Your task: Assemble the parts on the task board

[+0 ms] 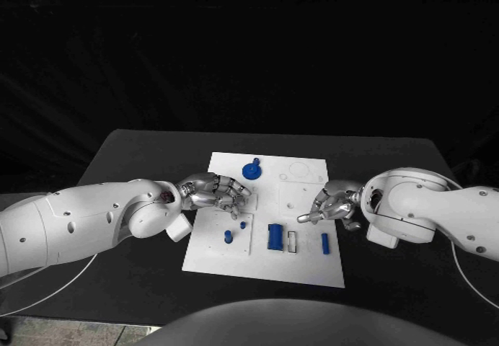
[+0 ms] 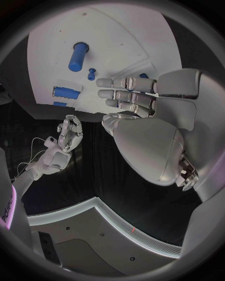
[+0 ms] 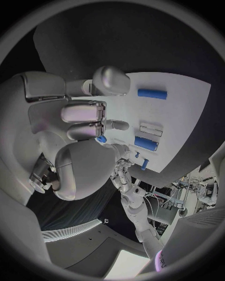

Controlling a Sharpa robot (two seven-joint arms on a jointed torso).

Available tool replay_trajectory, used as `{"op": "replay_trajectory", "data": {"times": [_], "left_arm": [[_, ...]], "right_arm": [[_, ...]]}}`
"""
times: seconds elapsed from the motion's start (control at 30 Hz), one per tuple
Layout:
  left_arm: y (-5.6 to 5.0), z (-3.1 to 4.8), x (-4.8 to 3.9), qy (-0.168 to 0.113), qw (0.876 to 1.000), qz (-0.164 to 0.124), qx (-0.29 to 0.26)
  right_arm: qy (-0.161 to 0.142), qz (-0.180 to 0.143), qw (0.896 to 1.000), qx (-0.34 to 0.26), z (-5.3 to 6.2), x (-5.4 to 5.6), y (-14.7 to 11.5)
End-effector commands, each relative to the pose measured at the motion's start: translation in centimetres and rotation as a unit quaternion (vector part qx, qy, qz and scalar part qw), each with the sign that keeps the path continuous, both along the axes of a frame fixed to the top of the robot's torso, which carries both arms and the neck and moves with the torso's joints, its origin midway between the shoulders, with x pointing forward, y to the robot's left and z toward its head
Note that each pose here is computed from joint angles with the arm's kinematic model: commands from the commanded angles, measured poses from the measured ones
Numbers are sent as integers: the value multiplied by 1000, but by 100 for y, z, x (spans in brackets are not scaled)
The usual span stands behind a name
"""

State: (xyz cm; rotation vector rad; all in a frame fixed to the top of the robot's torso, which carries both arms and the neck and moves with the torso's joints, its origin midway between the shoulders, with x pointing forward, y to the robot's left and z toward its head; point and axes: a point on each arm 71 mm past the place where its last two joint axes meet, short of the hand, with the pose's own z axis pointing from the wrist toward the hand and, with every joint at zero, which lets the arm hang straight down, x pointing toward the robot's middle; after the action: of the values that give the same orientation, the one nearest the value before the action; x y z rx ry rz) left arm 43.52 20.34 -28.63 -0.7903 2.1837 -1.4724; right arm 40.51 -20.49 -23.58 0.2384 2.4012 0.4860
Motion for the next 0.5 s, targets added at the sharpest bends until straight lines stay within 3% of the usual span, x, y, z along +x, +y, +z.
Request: {"op": "replay_trajectory", "data": {"times": [0.03,0.3,0.5], "left_arm": [[-9,38,-2,-18,1000,5,-15],[12,50,-20,-18,1000,9,-17],[4,47,-23,-15,1000,6,-17]], "right_arm": [[5,-3,1000,-23,21,11,-86],[-31,41,992,-119,44,74,-265],[-40,52,988,-143,18,70,-288]]}}
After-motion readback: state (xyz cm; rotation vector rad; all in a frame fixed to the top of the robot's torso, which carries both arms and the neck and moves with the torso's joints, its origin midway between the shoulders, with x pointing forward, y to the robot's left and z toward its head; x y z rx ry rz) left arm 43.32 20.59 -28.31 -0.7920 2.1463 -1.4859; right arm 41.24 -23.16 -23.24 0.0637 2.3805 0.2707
